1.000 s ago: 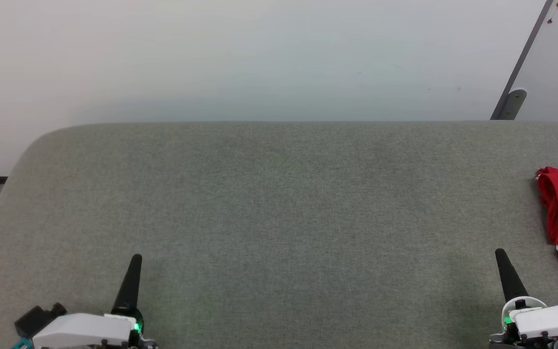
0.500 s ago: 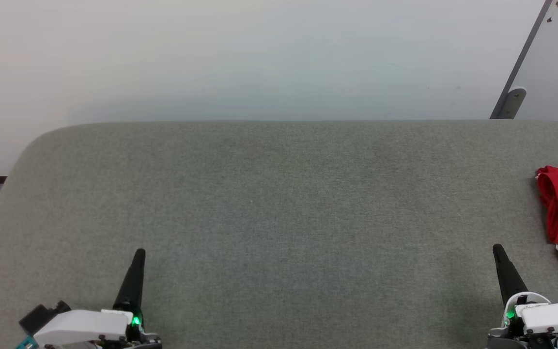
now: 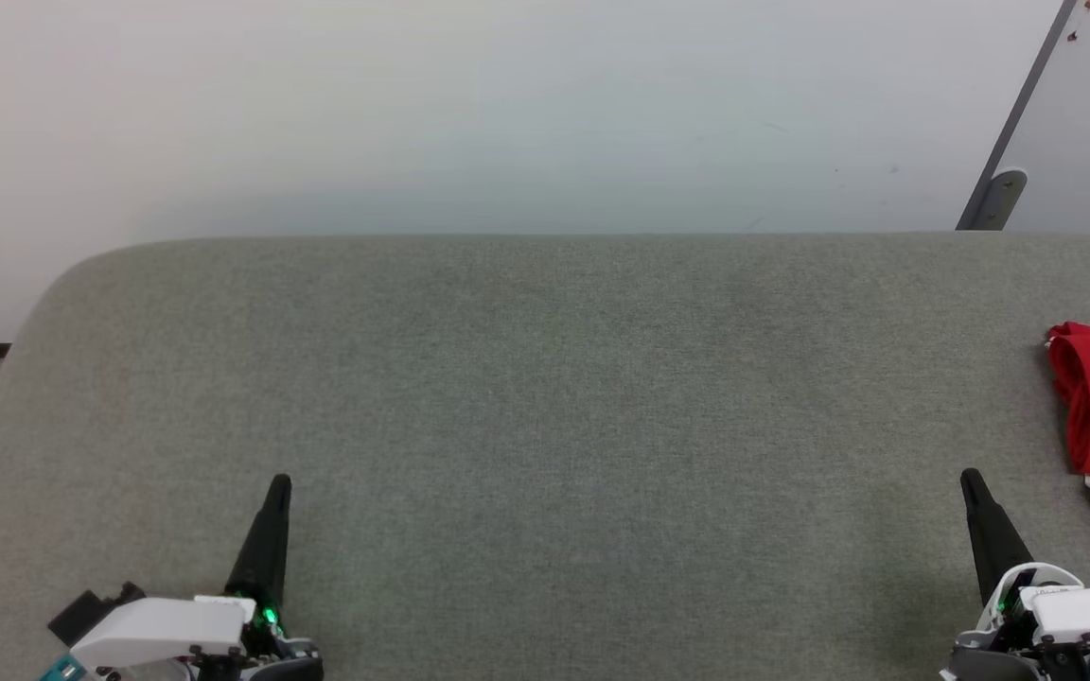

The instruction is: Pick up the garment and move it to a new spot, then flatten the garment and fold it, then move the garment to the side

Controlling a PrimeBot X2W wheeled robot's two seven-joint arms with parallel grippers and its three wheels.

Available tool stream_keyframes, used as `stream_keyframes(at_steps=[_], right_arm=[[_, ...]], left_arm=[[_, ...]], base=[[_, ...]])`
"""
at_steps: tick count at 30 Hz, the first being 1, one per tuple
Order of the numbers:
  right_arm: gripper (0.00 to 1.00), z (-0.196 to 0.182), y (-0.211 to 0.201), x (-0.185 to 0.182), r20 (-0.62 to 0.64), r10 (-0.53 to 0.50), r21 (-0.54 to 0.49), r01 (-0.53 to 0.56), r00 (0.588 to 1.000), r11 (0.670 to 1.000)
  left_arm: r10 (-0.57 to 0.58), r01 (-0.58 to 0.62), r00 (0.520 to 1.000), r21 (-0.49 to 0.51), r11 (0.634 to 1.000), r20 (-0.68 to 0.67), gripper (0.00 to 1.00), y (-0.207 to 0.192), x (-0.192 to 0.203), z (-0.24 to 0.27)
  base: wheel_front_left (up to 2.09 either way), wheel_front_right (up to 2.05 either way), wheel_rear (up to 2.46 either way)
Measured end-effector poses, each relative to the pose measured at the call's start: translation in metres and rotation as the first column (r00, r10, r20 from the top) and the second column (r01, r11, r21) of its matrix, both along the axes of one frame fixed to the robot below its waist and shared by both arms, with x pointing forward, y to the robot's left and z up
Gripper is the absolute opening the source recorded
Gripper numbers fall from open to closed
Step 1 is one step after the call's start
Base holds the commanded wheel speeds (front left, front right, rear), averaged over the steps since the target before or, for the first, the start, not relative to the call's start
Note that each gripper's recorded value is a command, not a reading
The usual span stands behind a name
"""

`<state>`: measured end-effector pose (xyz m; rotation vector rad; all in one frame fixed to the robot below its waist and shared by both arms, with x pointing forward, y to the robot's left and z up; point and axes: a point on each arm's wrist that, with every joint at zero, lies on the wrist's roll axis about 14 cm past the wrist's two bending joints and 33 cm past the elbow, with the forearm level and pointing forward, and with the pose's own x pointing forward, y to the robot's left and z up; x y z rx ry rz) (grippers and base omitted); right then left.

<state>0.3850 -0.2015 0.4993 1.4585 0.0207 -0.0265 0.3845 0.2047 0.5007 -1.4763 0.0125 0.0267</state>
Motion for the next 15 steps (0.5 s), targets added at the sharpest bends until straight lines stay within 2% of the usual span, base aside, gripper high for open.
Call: stream_keyframes(at_steps=[15], right_arm=[[0.00,0.0050,0.0009,0.0027,0.021,0.002,0.112,-0.004,1.000,0.994]], left_arm=[[-0.009,0.010,1.000,-0.097,0.995,0.017,0.00,-0.0048,0.0031,0.0035]], base=[[0.00,0.00,0.00]])
